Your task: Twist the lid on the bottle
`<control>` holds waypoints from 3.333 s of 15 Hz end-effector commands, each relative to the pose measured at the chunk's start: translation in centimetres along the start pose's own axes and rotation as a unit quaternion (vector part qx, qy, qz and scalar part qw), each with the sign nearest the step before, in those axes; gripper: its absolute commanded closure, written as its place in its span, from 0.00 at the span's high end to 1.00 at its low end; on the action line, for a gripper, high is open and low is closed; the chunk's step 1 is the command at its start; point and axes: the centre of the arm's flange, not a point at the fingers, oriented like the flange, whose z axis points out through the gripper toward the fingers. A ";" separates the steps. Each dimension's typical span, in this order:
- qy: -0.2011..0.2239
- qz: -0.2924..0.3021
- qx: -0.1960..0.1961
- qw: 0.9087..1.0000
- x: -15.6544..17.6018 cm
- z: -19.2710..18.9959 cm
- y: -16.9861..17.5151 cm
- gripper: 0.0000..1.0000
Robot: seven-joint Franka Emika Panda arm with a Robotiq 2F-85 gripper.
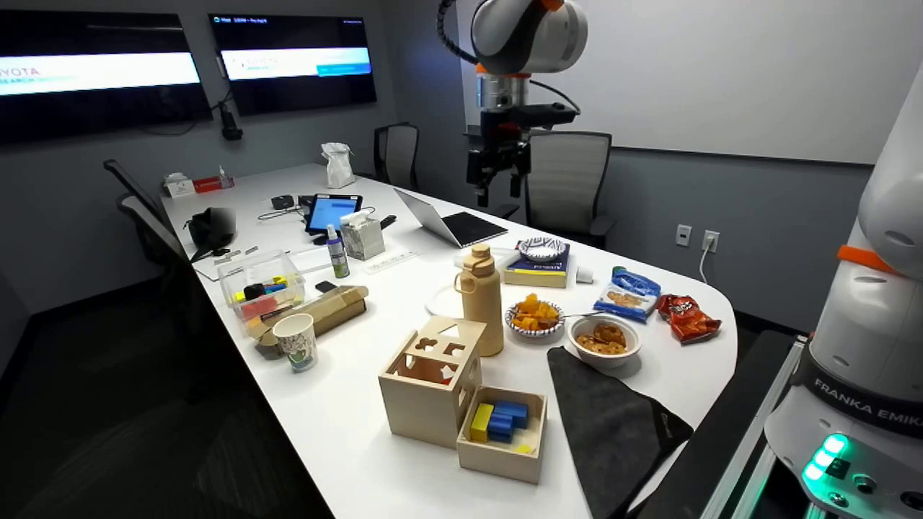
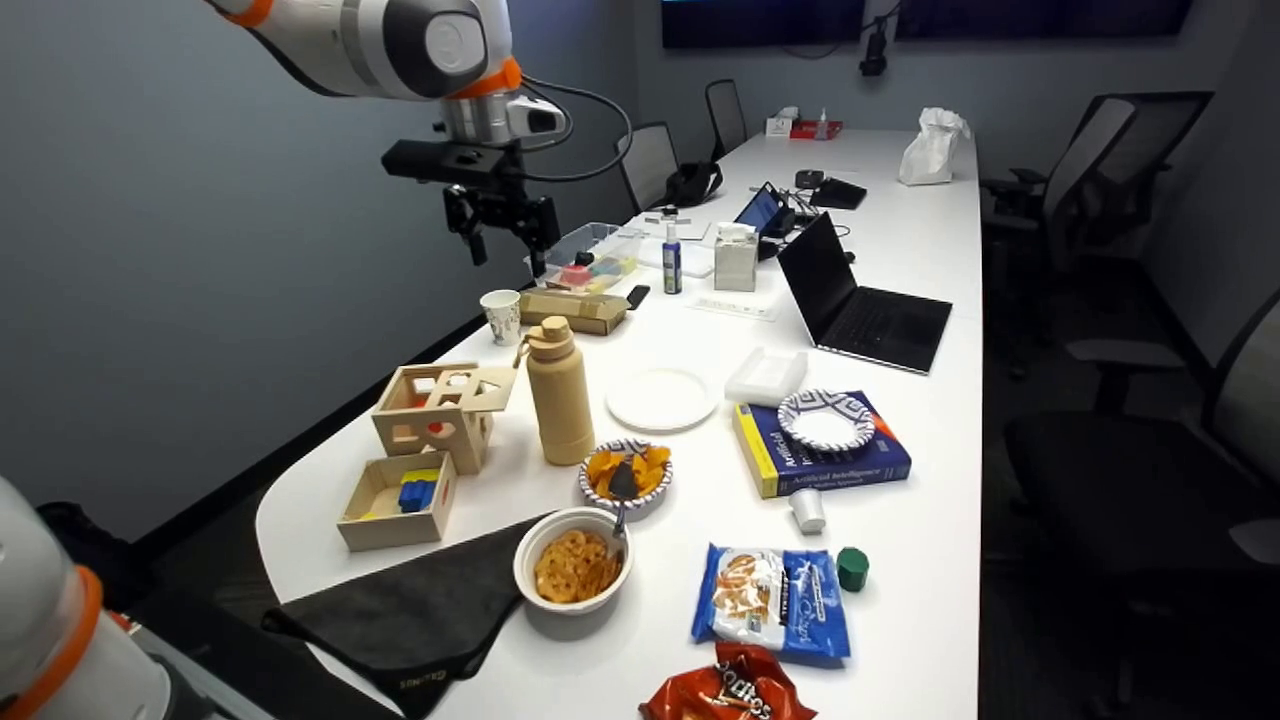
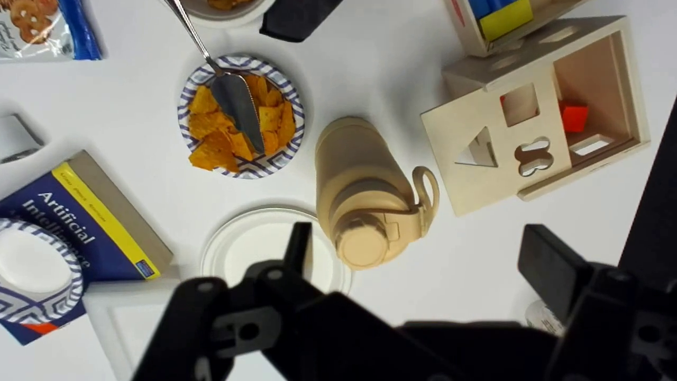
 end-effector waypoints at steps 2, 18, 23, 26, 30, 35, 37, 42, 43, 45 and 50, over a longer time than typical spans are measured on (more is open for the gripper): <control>-0.010 0.015 0.003 1.000 4.0 2.8 0.2 1.00; -0.006 0.038 0.027 0.999 6.1 9.8 1.5 1.00; -0.005 0.039 0.024 0.999 7.0 9.8 1.5 0.74; -0.009 0.039 0.024 0.999 7.0 10.0 1.4 0.63; -0.017 0.040 0.028 0.999 7.0 11.0 1.4 0.30; -0.017 0.045 0.027 0.998 7.1 11.1 1.6 0.18; -0.015 0.042 0.021 0.999 7.2 10.7 1.7 0.05; -0.026 0.027 0.012 0.999 7.6 10.9 1.9 0.00; -0.026 0.030 0.013 0.999 7.5 10.8 2.0 0.03; -0.025 0.032 0.014 0.999 7.4 10.5 2.3 0.28; -0.019 0.037 0.009 0.999 6.7 9.1 2.4 0.62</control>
